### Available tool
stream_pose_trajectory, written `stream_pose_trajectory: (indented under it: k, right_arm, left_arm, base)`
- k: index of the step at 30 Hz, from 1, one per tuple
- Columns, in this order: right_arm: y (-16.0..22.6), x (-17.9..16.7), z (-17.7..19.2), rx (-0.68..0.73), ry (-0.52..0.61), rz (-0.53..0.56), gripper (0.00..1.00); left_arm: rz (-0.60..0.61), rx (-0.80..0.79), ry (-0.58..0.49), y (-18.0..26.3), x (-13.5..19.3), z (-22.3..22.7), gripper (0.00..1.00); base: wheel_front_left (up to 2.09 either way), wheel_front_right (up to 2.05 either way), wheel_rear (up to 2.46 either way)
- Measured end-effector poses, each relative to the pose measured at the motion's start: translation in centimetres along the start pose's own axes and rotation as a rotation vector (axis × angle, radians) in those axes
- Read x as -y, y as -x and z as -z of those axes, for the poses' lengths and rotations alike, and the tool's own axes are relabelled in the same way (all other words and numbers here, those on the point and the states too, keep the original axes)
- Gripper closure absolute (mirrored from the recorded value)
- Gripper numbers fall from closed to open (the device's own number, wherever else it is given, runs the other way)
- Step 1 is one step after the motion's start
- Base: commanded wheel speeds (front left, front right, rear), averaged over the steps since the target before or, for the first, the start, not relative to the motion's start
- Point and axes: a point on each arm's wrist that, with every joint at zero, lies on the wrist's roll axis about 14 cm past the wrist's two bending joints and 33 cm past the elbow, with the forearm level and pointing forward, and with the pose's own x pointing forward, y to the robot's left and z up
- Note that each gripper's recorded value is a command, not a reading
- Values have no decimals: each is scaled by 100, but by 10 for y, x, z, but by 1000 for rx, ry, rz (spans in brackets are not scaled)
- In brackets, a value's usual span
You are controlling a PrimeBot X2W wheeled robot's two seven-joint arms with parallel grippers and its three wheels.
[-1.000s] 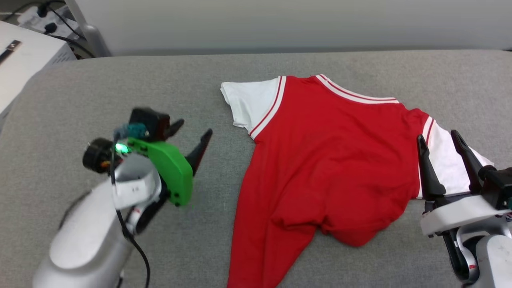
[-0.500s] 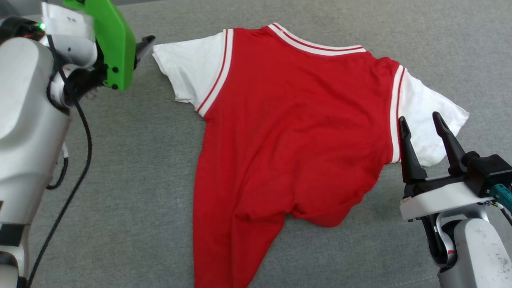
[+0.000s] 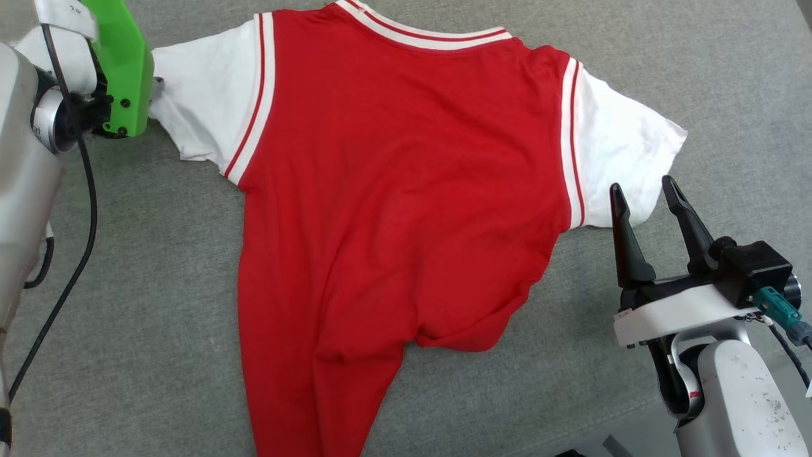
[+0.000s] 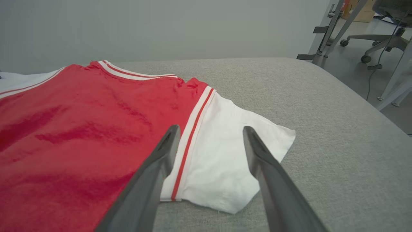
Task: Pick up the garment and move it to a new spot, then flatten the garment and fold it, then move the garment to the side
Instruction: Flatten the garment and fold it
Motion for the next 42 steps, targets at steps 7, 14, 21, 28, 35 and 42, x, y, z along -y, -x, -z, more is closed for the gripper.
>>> stream_pose_trajectory:
  k: [7,14,21,28,35,42]
  right_arm:
    - [2,5,7,-22,5,18,0]
    - [-2,5,5,-14,4,19,0]
    - [-2,5,-6,18,9,16,0]
    - [-3,6,-24,59,35,-13,0]
    - [-7,-4,-34,53,51,-69,0]
    - [-4,-26,-41,48,33,-131,0]
  left_arm:
    - [-27,-23,-48,-18,-4,6,0]
    - [11,-70,-61,-21,6,15,100]
    - [14,20,13,-9,0,15,100]
    - [-12,132,66,19,-12,34,100]
    - [-62,230,99,59,-26,64,100]
    - [-74,270,114,90,-11,106,100]
  base:
    - [0,0,0]
    - [0,0,0]
    - [0,0,0]
    - [0,0,0]
    - [0,0,0]
    - [0,0,0]
